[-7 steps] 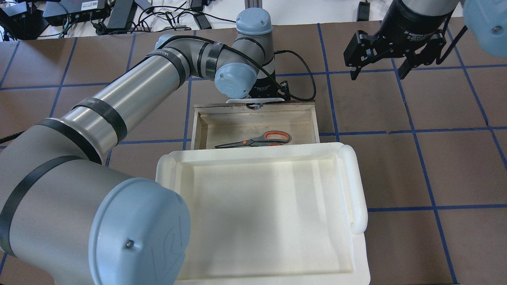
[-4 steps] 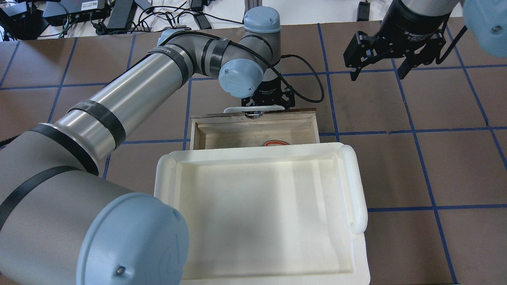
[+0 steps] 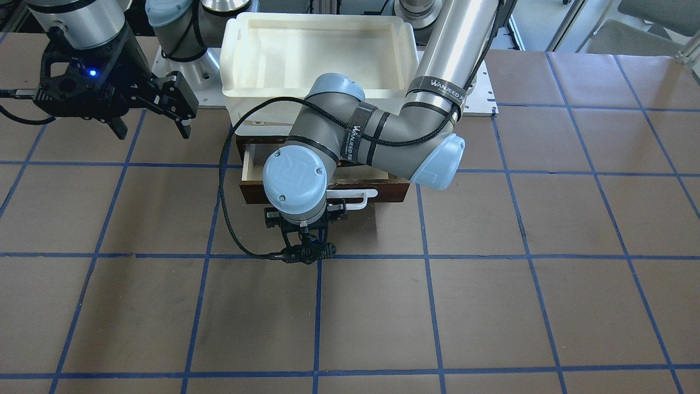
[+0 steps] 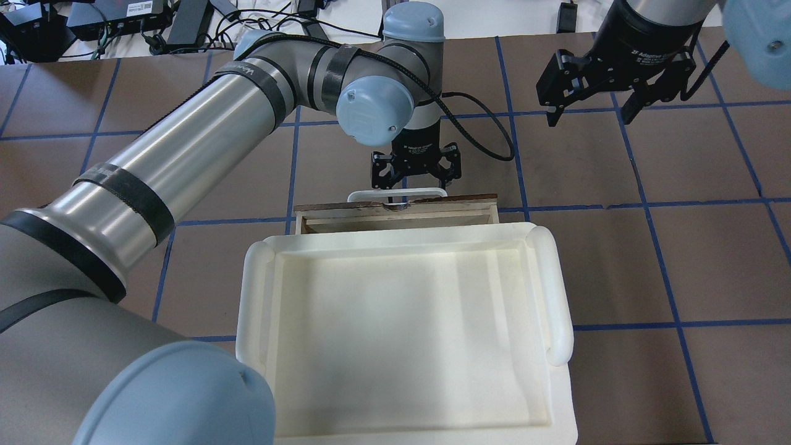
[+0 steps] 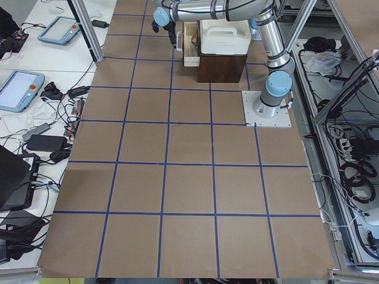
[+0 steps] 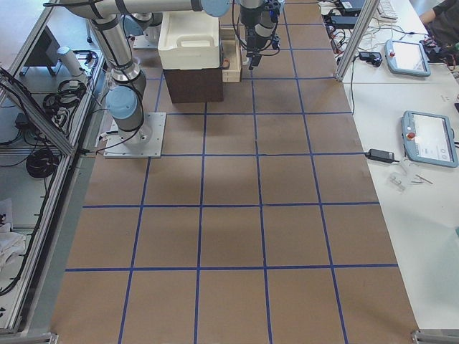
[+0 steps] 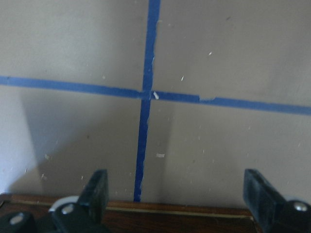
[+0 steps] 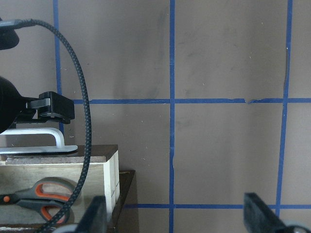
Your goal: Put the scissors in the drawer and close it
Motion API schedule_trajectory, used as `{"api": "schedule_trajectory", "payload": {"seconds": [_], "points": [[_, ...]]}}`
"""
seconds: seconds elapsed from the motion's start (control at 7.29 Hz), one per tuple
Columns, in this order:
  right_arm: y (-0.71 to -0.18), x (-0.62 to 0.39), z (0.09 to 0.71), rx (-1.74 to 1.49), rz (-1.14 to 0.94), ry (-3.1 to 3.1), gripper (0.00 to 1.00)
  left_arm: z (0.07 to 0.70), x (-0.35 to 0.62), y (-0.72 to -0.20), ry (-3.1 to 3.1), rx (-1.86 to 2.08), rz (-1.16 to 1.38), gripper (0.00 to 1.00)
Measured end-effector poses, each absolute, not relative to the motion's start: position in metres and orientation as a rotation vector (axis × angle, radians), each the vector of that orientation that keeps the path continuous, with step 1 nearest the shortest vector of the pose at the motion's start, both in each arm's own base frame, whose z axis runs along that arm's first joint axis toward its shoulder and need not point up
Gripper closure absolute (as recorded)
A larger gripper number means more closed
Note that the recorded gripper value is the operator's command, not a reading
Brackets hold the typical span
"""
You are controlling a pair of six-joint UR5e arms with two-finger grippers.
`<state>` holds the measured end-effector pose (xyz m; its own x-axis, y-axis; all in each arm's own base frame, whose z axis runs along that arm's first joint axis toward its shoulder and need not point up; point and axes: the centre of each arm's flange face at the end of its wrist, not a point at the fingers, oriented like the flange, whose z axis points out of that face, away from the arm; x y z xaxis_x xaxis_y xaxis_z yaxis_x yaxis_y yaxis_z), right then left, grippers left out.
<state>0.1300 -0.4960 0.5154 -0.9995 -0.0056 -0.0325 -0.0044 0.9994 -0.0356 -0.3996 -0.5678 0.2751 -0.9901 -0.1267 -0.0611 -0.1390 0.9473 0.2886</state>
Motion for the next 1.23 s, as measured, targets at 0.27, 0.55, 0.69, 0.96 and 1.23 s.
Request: {"api": "schedule_trajectory", "payload": {"seconds": [0.27, 0.55, 0.69, 0.96, 1.23], "points": [[-0.496, 0.130, 0.515, -0.009, -0.056, 3.109, 0.00, 0.281, -0.393, -0.553, 2.984, -0.336, 0.550, 0.00], [-0.496, 0.129, 0.516, -0.061, -0.058, 3.122, 0.00, 0.290, -0.386, -0.533, 2.890, -0.406, 0.662, 0.00], [-0.496, 0.128, 0.516, -0.082, -0.057, 3.127, 0.00, 0.294, -0.381, -0.521, 2.852, -0.402, 0.711, 0.00], [-0.496, 0.127, 0.515, -0.091, -0.055, 3.128, 0.00, 0.297, -0.372, -0.510, 2.825, -0.401, 0.743, 0.00], [-0.496, 0.128, 0.515, -0.094, -0.053, 3.127, 0.00, 0.308, -0.365, -0.533, 2.936, -0.350, 0.594, 0.00]]}}
